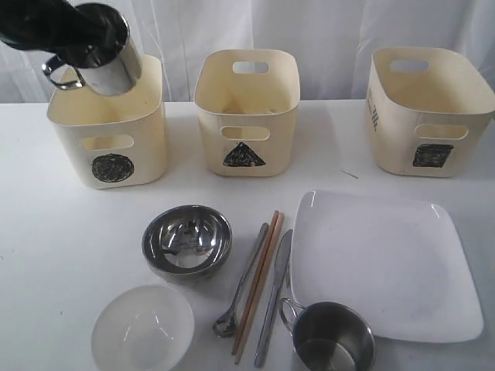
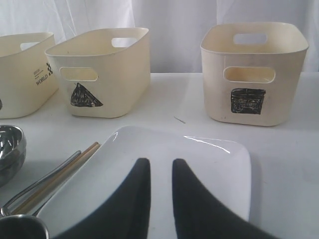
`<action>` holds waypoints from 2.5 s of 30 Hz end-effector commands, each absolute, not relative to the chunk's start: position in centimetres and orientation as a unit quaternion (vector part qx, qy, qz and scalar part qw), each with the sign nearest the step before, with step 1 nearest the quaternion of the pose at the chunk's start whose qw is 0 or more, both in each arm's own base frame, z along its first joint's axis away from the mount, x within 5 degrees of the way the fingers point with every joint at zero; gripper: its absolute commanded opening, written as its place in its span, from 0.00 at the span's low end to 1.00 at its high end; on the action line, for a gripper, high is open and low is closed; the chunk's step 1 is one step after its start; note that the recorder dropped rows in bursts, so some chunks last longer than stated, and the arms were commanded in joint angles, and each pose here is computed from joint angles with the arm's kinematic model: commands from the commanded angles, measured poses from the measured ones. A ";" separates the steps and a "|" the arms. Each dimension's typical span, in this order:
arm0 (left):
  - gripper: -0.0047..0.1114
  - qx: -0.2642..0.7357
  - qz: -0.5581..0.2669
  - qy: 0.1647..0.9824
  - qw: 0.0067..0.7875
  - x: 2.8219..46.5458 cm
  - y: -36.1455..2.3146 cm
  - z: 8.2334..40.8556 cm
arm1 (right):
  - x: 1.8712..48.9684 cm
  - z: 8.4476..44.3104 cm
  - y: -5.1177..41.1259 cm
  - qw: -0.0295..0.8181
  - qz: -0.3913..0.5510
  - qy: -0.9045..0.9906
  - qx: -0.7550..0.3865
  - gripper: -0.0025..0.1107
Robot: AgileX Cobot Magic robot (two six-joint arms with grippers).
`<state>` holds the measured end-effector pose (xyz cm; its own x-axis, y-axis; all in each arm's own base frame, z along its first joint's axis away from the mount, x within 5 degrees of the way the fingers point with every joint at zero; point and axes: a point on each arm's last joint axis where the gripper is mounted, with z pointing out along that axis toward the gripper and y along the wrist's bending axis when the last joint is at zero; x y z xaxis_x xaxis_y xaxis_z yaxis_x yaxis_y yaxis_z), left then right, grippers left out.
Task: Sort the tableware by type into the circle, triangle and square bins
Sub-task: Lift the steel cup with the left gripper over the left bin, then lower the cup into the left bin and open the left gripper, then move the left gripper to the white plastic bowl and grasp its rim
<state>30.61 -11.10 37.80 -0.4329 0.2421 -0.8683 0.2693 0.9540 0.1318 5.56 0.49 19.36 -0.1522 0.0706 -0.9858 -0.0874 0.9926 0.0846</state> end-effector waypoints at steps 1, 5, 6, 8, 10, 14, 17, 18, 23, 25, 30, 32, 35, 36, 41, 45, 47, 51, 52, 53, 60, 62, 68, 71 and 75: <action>0.04 0.132 0.013 0.833 0.537 33.5 -9.5 38.6 | 5.5 19.2 0.5 0.653 0.059 0.755 -0.005 0.16; 0.04 0.109 0.022 0.827 0.550 37.0 -8.3 38.1 | 5.5 19.2 0.5 0.653 0.059 0.755 -0.005 0.16; 0.04 0.100 0.023 0.828 0.551 38.0 -7.9 37.7 | 5.5 19.2 0.5 0.653 0.059 0.755 -0.005 0.16; 0.04 0.082 0.023 0.833 0.546 39.8 -7.3 36.8 | 5.5 19.2 0.5 0.653 0.059 0.755 -0.005 0.16; 0.04 0.068 0.027 0.840 0.537 41.4 -6.6 35.6 | 5.5 19.2 0.5 0.653 0.059 0.755 -0.005 0.16; 0.04 0.057 0.030 0.850 0.522 44.3 -6.0 32.9 | 5.5 19.2 0.5 0.653 0.059 0.755 -0.005 0.16; 0.04 0.058 0.028 0.851 0.521 45.7 -6.1 31.4 | 5.5 19.2 0.5 0.653 0.059 0.755 -0.005 0.16; 0.04 0.053 0.026 0.853 0.519 46.2 -6.0 30.9 | 5.5 19.2 0.5 0.653 0.059 0.755 -0.005 0.16; 0.04 0.047 0.017 0.861 0.506 47.8 -6.4 28.3 | 5.5 19.2 0.5 0.653 0.059 0.755 -0.005 0.16; 0.04 0.044 0.013 0.866 0.498 48.2 -6.5 27.3 | 5.5 19.2 0.5 0.653 0.059 0.755 -0.005 0.16; 0.04 0.052 0.004 0.865 0.500 49.1 -6.8 25.2 | 5.5 19.2 0.5 0.653 0.059 0.755 -0.005 0.16; 0.05 0.051 0.002 0.867 0.495 49.4 -6.9 24.3 | 5.5 19.2 0.5 0.653 0.059 0.755 -0.005 0.16; 0.19 0.053 0.000 0.869 0.492 49.8 -7.0 23.3 | 5.5 19.2 0.5 0.653 0.059 0.755 -0.005 0.16; 0.30 0.054 0.000 0.870 0.490 49.8 -7.0 23.0 | 5.5 19.2 0.5 0.653 0.059 0.755 -0.005 0.16; 0.43 0.060 -0.002 0.870 0.490 49.5 -7.9 23.6 | 5.5 19.2 0.5 0.653 0.059 0.755 -0.005 0.16; 0.43 0.075 0.001 0.872 0.484 47.8 -9.8 26.4 | 5.5 19.2 0.5 0.653 0.059 0.755 -0.005 0.16; 0.43 0.069 -0.002 0.884 0.463 46.3 -10.7 28.1 | 5.5 19.2 0.5 0.653 0.059 0.755 -0.005 0.16; 0.43 0.092 -0.011 0.919 0.383 42.0 -11.6 31.3 | 5.5 19.2 0.5 0.653 0.059 0.755 -0.005 0.16; 0.43 0.108 -0.011 0.923 0.369 40.2 -11.5 32.5 | 5.5 19.2 0.5 0.653 0.059 0.755 -0.005 0.16; 0.43 0.111 -0.009 0.924 0.366 39.2 -11.3 33.1 | 5.5 19.2 0.5 0.653 0.059 0.755 -0.005 0.16; 0.43 0.135 -0.050 0.928 0.345 29.9 -11.2 34.8 | 5.5 19.2 0.5 0.653 0.059 0.755 -0.005 0.16; 0.43 0.141 -0.067 0.927 0.341 28.1 -11.5 34.1 | 5.5 19.2 0.5 0.653 0.059 0.755 -0.005 0.16; 0.43 0.168 -0.105 0.929 0.314 22.2 -11.8 31.2 | 5.5 19.2 0.5 0.653 0.059 0.755 -0.005 0.16; 0.44 0.198 -0.115 0.927 0.297 19.5 -12.0 29.8 | 5.5 19.2 0.5 0.653 0.059 0.755 -0.005 0.16; 0.49 0.214 -0.129 0.929 0.274 17.0 -12.1 27.9 | 5.5 19.2 0.5 0.653 0.059 0.755 -0.005 0.16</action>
